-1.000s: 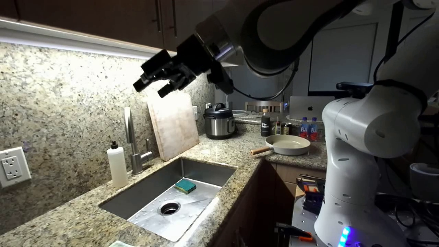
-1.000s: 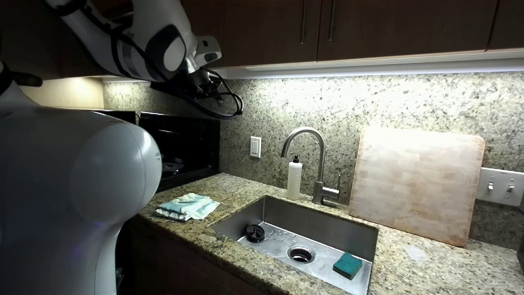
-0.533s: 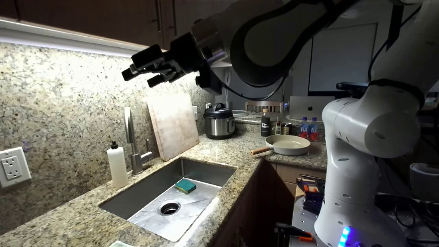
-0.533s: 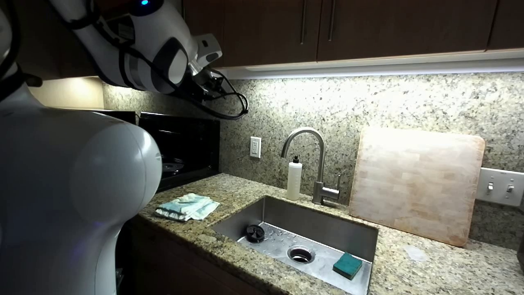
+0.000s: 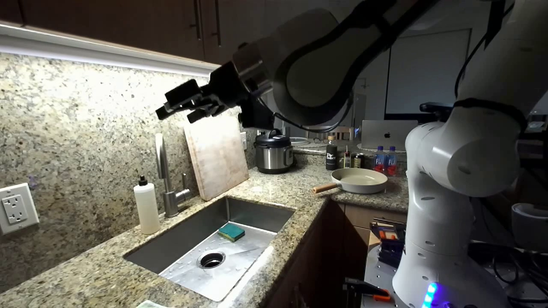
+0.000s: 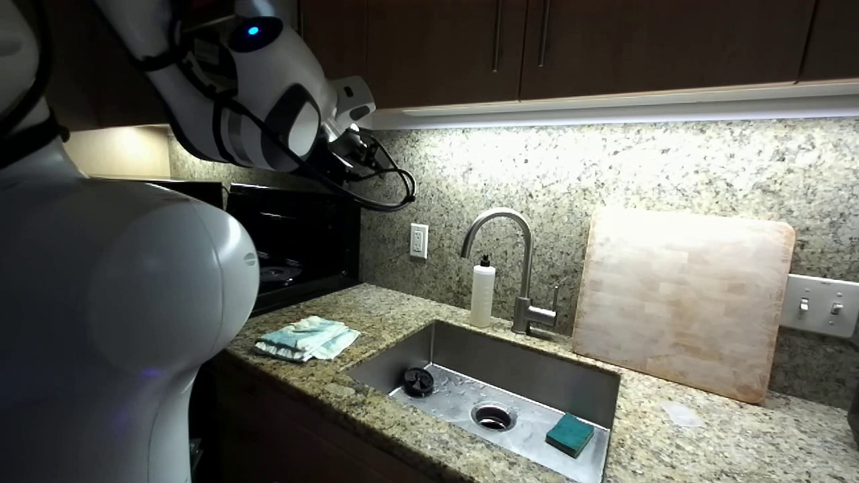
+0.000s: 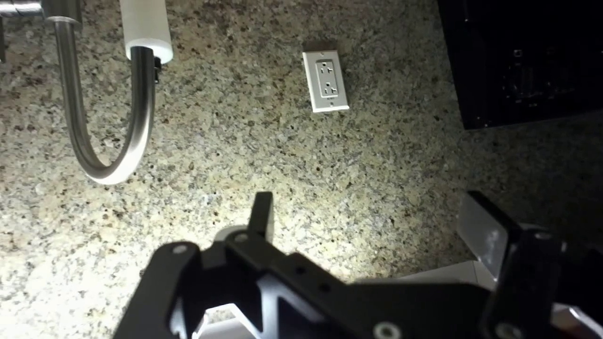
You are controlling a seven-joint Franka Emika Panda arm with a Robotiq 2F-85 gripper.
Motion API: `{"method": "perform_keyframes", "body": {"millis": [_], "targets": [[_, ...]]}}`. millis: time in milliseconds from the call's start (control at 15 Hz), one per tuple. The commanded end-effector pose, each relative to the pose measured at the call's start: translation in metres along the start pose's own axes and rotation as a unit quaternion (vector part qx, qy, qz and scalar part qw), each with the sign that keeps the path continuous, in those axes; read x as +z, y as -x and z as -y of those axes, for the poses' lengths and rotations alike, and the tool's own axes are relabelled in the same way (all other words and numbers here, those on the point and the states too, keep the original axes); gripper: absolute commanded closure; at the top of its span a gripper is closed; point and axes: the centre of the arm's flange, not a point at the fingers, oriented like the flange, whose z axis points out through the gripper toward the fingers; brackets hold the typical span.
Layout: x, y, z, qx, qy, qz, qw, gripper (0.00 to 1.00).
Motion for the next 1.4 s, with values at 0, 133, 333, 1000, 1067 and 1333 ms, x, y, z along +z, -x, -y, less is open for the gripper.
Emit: {"method": "perform_keyframes", "body": {"millis": [0,133,333,1000,1067,1333], "targets": [[0.047,0.015,-0.017,0.015,0.025,-0.016,0.9995,0.00],[0.057,0.002,-0.022,0.013,0.036,-0.025,0.9990,0.00],[0.068,-0.011,-0.027,0.014,0.051,-0.032,0.9981,0.00],[0.113,0.010,-0.061,0.020,0.104,-0.010,0.9943,0.00],[0.117,0.010,-0.062,0.021,0.106,-0.008,0.9941,0.00],[0.127,0.021,-0.058,0.022,0.119,0.010,0.9925,0.00]]}}
